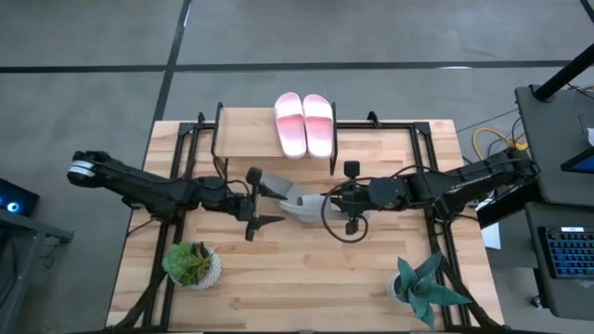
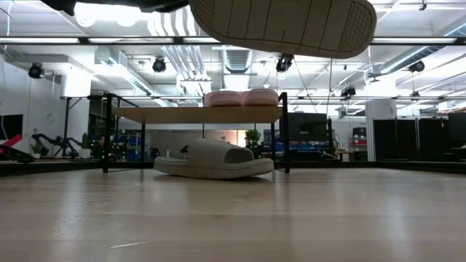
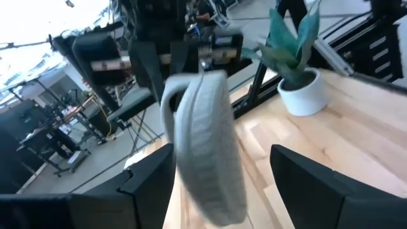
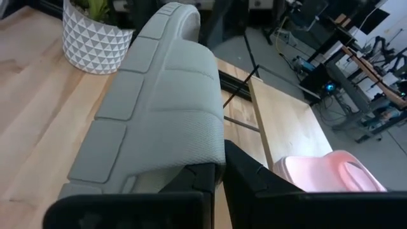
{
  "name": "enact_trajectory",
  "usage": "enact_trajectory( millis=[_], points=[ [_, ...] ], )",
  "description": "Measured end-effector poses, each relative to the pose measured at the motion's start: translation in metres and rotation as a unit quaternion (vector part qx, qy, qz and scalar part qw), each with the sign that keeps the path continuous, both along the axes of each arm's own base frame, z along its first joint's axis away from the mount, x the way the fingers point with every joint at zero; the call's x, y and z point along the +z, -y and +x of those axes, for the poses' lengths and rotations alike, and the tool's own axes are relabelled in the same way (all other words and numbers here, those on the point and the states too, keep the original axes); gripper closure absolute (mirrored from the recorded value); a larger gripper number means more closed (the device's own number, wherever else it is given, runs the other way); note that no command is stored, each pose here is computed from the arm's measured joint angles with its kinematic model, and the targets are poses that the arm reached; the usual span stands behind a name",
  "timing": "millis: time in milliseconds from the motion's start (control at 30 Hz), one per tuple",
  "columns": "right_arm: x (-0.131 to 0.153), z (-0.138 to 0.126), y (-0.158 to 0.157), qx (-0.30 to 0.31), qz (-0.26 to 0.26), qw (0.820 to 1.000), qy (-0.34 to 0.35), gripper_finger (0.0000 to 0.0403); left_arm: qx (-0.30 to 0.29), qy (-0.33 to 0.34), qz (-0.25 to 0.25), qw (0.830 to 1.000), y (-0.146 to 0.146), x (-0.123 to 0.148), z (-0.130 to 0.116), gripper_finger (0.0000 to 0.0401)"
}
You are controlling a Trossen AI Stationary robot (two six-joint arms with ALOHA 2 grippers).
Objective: Pick and place slides into the shelf
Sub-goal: Put the right gray slipper on the shelf
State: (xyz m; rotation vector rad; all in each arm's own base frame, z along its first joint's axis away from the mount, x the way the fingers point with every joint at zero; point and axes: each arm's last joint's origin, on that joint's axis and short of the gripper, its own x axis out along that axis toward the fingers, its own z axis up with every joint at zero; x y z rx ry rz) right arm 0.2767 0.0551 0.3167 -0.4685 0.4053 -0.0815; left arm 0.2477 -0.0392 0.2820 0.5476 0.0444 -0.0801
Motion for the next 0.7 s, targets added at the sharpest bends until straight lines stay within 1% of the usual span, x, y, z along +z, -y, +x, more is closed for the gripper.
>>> enact_trajectory(
  millis=[133, 300, 400, 467, 533, 700],
  points=[
    [0.0, 0.0, 0.0, 0.002, -0.002, 1.0, 0.002, 0.0394, 0.007, 0.003, -0.002, 1.0, -0.003, -0.003, 0.006, 0.0161],
    [0.0, 0.0, 0.0, 0.004, -0.007, 1.0, 0.001, 0.0394, 0.006, 0.011, -0.011, 1.0, -0.003, 0.0, 0.011, 0.0163],
    [0.001, 0.0, 0.0, 0.004, -0.008, 1.0, 0.002, 0.0394, 0.007, 0.006, -0.013, 1.0, -0.003, -0.001, 0.015, 0.0181],
    [0.001, 0.0, 0.0, 0.005, -0.01, 1.0, 0.002, 0.0394, 0.007, 0.007, -0.007, 1.0, -0.002, -0.001, 0.017, 0.0204],
    [0.001, 0.0, 0.001, 0.005, -0.011, 1.0, 0.002, 0.0394, 0.007, 0.001, 0.003, 1.0, -0.002, -0.003, 0.019, 0.0236],
    [0.001, 0.0, 0.001, 0.004, -0.011, 1.0, 0.006, 0.0394, 0.006, -0.003, 0.009, 1.0, -0.002, -0.003, 0.021, 0.0344]
  ],
)
